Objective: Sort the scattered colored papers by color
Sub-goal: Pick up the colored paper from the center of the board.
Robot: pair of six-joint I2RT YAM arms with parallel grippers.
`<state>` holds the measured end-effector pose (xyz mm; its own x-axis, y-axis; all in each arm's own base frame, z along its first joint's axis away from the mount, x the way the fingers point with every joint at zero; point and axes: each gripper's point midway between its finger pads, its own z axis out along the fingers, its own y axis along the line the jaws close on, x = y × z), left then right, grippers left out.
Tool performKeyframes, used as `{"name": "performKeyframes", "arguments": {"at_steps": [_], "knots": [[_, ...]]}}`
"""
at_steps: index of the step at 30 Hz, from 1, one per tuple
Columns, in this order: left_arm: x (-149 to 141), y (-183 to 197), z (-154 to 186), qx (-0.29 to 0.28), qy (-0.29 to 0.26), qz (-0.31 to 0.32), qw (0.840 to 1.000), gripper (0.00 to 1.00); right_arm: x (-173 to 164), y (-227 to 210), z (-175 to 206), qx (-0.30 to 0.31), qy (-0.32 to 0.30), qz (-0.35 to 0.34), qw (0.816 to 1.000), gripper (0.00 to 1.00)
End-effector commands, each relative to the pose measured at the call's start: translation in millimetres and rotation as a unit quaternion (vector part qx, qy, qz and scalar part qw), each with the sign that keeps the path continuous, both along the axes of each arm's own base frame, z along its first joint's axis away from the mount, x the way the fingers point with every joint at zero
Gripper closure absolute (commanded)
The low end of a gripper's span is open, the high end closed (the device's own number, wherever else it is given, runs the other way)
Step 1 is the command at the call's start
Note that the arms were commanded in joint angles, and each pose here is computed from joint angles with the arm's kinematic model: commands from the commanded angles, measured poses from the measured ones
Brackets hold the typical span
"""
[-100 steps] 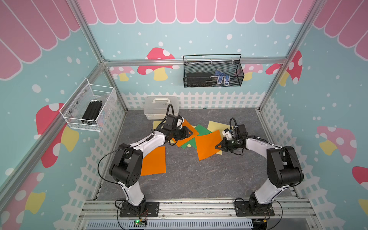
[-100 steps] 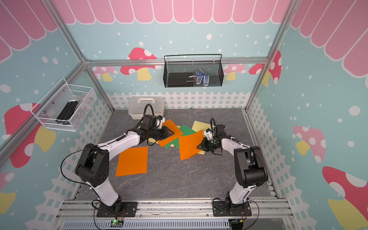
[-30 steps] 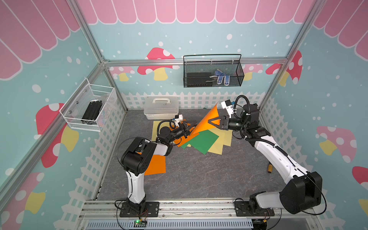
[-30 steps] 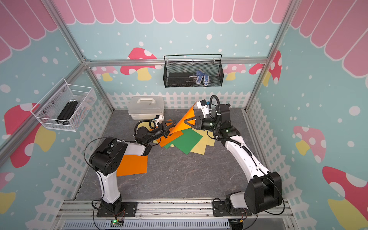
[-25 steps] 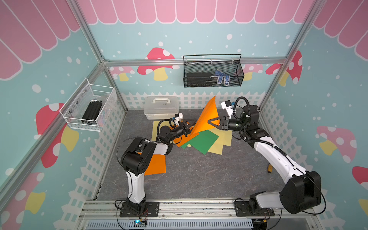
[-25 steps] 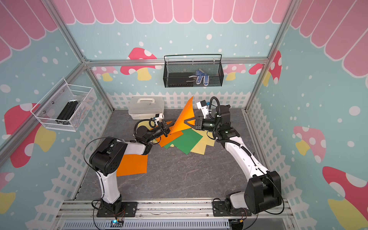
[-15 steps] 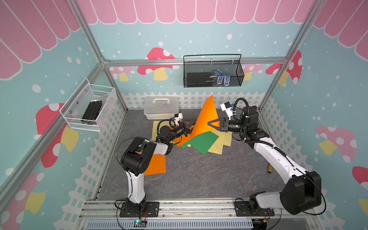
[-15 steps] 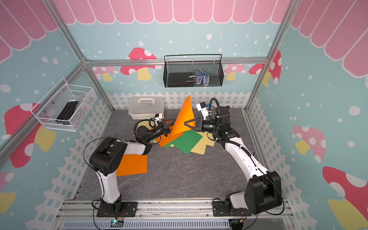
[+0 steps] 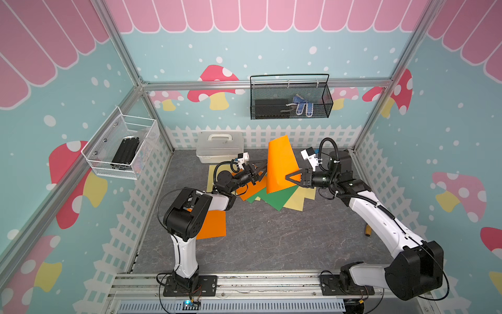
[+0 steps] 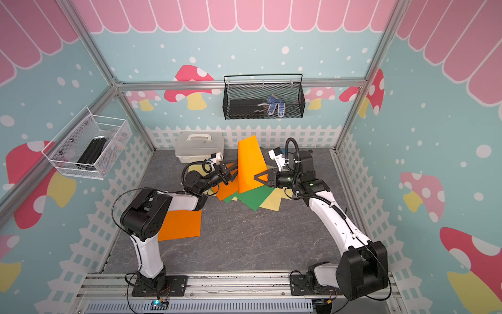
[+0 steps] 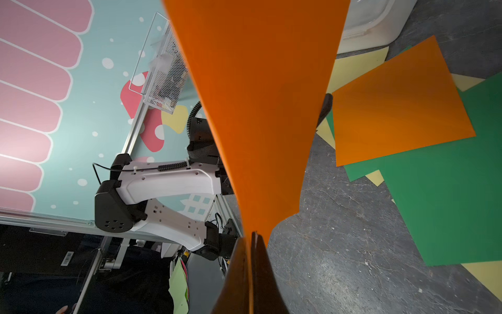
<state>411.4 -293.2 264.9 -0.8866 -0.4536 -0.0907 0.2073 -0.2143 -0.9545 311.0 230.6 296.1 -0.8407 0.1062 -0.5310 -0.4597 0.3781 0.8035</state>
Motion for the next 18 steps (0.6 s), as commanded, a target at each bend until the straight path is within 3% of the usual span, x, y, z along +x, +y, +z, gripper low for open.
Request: {"name": "performKeyframes", "arguments": {"at_steps": [1,5,18], "knots": [[-10,6,33,-0.025,-0.038,-0.002,0.999,0.51,0,-7,-12,-0.024,0.006,-0.02,0.999,1.0],[-14,10,34,-0.023,-0.04,0.001,0.999,0.51,8,-19,-15,-0.039,0.004,-0.053,0.998,1.0],[-22,16,36,-0.019,-0.047,0.007,0.999,0.51,17,-25,-26,-0.066,0.016,-0.069,0.995,1.0]]}}
